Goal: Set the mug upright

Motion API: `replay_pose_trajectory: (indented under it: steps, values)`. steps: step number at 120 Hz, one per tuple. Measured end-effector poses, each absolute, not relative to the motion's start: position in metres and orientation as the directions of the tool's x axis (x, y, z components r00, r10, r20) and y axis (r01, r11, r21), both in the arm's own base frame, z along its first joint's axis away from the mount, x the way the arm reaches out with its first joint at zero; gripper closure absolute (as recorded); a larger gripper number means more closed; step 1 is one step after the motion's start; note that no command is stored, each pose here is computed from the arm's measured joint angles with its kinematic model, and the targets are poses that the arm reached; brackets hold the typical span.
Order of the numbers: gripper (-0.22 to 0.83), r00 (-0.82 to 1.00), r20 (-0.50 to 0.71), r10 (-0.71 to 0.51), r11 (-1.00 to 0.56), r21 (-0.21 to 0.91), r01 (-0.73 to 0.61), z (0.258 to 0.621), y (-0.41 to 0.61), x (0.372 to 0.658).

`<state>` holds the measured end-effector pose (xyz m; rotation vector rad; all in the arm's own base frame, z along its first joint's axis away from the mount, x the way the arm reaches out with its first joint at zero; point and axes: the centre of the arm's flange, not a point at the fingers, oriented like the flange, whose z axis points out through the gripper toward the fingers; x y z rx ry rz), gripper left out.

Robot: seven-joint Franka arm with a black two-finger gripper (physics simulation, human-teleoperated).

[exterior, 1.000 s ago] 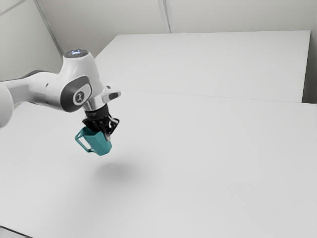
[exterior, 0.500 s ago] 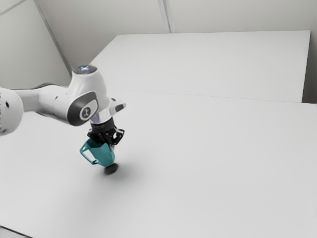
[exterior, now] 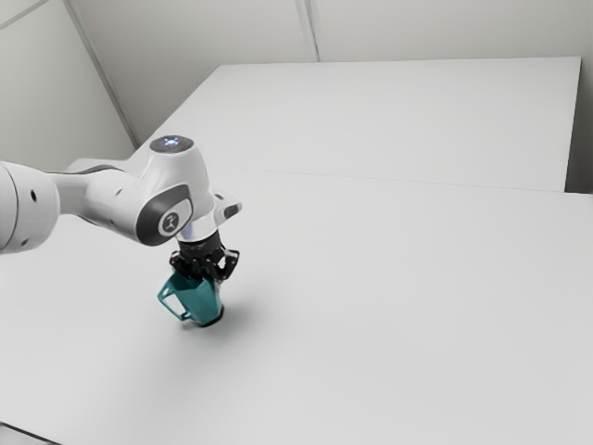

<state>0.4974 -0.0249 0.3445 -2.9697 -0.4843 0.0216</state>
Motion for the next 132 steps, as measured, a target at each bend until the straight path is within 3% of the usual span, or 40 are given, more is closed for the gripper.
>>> replay_pose_trajectory:
  steps: [20, 43, 77, 132]
  values:
    - [0.31, 0.945, 0.025, 0.325, -0.937, -0.130, 0.325, 0.349, -0.027, 0.499]
    - [0.12, 0.940, 0.069, 0.333, -0.934, -0.116, 0.339, 0.391, -0.035, 0.512]
    - [0.03, 0.945, 0.068, 0.320, -0.943, -0.072, 0.325, 0.496, -0.039, 0.540]
    - [0.00, 0.987, 0.035, 0.159, -0.984, -0.070, 0.162, 0.607, -0.031, 0.547]
